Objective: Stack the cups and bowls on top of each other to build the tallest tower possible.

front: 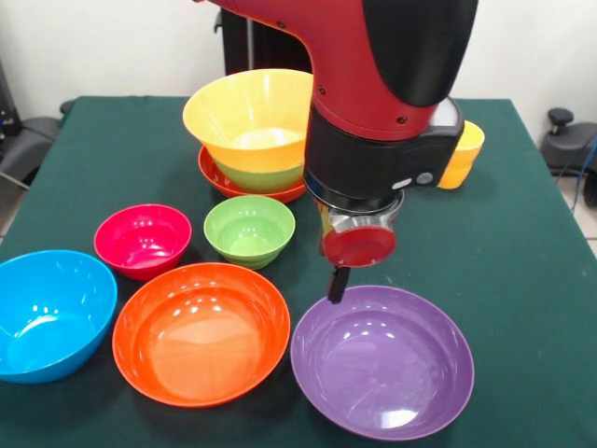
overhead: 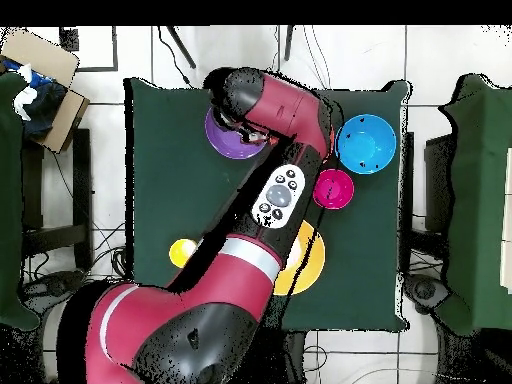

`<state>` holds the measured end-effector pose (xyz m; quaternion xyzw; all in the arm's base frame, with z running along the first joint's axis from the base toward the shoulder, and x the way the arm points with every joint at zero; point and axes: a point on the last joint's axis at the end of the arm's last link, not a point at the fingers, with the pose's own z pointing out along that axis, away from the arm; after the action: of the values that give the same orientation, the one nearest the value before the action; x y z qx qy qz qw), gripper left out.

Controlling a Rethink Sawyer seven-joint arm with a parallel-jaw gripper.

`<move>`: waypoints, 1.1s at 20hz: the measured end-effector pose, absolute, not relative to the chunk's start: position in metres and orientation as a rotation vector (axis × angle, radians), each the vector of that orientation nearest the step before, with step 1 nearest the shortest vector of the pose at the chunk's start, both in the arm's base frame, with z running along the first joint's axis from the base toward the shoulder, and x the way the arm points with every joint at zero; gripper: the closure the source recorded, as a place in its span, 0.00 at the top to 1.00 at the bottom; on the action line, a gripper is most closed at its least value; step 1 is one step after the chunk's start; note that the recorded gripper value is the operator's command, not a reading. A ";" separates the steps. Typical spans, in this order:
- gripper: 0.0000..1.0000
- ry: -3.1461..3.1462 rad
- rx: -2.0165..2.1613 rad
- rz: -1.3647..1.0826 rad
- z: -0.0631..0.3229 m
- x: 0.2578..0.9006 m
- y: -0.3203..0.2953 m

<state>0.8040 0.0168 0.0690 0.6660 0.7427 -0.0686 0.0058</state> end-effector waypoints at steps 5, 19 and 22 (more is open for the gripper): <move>1.00 2.339 2.076 -0.204 0.066 0.805 0.025; 1.00 2.388 2.060 -0.196 0.048 0.801 0.050; 1.00 2.396 2.063 -0.197 0.042 0.799 0.053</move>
<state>0.7991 0.0529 0.0422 0.6512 0.7563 -0.0621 -0.0134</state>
